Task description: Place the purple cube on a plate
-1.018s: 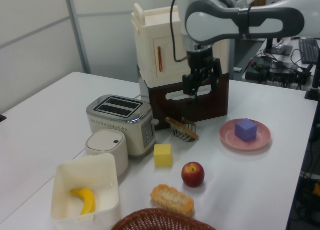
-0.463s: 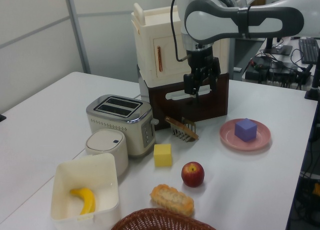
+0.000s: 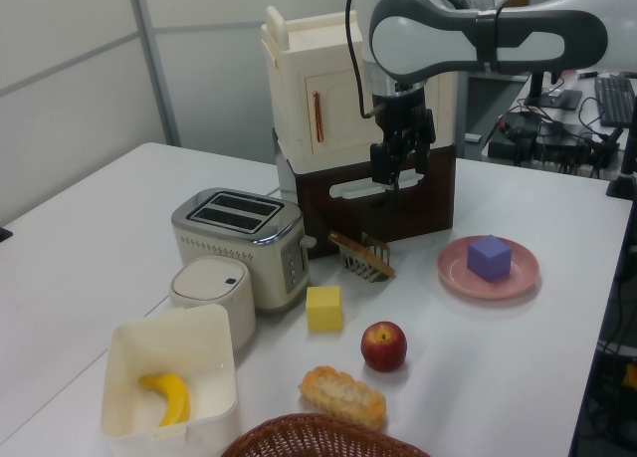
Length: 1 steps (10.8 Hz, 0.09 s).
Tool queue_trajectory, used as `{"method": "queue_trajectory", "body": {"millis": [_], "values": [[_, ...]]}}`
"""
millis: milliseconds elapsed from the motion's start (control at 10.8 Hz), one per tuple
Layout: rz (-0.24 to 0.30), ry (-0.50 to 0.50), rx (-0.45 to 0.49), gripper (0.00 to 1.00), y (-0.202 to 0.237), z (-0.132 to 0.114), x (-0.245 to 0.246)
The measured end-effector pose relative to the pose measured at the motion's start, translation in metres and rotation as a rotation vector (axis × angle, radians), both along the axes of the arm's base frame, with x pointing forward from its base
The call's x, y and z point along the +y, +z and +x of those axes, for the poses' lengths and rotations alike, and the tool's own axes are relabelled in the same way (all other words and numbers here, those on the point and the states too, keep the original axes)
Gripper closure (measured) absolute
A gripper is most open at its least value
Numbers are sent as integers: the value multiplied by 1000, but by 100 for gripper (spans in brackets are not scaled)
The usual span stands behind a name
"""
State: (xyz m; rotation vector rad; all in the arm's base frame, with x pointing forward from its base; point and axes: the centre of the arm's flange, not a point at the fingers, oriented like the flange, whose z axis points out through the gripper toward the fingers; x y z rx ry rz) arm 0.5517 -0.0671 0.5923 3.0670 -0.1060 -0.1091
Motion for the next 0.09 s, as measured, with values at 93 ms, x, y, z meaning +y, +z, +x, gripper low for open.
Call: {"method": "queue_trajectory", "body": {"millis": [93], "values": [[0, -1, 0, 0, 0, 0, -1]]}}
